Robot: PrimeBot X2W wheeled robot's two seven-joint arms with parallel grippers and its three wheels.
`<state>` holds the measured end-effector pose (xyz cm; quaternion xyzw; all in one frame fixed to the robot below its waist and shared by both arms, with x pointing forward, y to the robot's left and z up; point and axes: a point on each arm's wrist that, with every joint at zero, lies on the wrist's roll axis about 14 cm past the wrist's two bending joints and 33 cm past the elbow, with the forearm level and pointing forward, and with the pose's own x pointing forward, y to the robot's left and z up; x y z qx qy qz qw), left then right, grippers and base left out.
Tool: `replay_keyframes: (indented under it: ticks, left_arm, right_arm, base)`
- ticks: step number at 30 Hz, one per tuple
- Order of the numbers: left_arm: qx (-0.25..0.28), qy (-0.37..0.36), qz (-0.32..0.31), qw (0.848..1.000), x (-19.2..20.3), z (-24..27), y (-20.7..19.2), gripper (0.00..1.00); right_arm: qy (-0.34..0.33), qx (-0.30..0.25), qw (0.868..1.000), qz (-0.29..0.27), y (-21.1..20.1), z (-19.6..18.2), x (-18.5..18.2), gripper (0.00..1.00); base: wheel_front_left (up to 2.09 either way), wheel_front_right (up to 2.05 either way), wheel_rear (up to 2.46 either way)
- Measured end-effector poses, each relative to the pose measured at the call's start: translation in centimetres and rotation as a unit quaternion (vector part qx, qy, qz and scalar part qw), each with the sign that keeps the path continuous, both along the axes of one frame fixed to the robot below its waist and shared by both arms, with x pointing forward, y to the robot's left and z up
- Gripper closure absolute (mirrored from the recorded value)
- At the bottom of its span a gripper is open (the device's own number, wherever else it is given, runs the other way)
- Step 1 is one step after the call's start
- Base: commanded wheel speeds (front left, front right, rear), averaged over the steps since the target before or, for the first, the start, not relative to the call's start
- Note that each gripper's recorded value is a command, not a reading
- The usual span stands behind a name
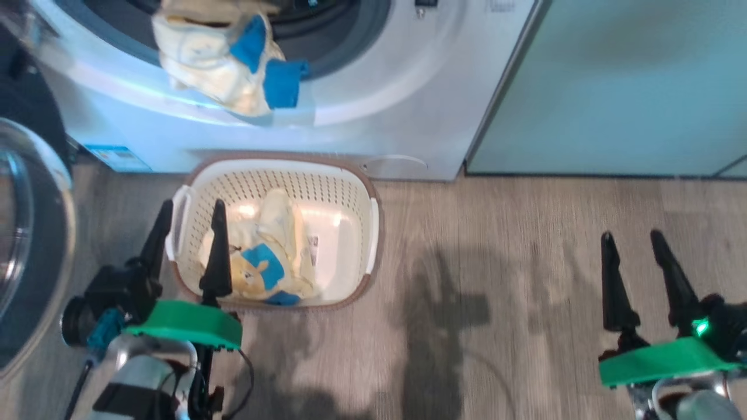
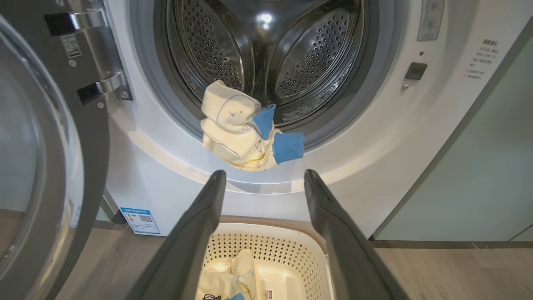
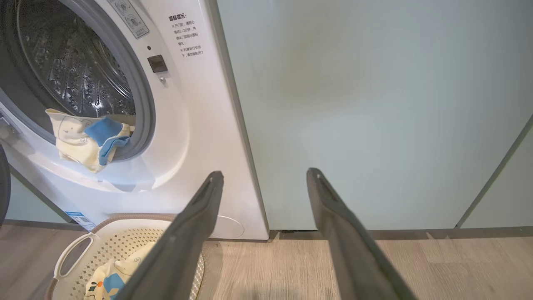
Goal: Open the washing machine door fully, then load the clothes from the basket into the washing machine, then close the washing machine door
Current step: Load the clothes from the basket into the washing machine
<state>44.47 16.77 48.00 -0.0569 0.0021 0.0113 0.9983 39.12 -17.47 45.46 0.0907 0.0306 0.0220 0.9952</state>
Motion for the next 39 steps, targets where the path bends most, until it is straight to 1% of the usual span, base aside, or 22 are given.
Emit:
replay_keyframes:
  ticks: [7, 12, 31, 39]
  left_arm:
    - [-0.008, 0.004, 0.003, 1.0, -2.6, 0.5, 0.2, 0.0]
    - [-0.01, 0.002, 0.0, 1.0, -3.3, 0.9, 0.0, 0.0]
    - [-0.021, 0.015, -0.008, 1.0, -3.2, 0.0, -0.7, 0.0]
    - [-0.022, 0.021, -0.012, 0.999, -1.9, -0.7, -0.9, 0.0]
  right_arm:
    - [-0.006, 0.005, 1.0, 0.008, 0.7, 0.8, -1.7, 0.0]
    - [-0.012, 0.007, 1.0, 0.01, 0.9, 1.2, -2.5, 0.0]
    - [-0.014, 0.006, 1.0, 0.009, 0.8, 1.4, -2.5, 0.0]
    - [-0.004, 0.006, 1.0, 0.008, 0.7, 0.7, -2.2, 0.0]
  base:
    - [0.0, 0.0, 0.0]
    - [0.0, 0.0, 0.0]
    - [0.0, 0.0, 0.0]
    - [0.0, 0.0, 0.0]
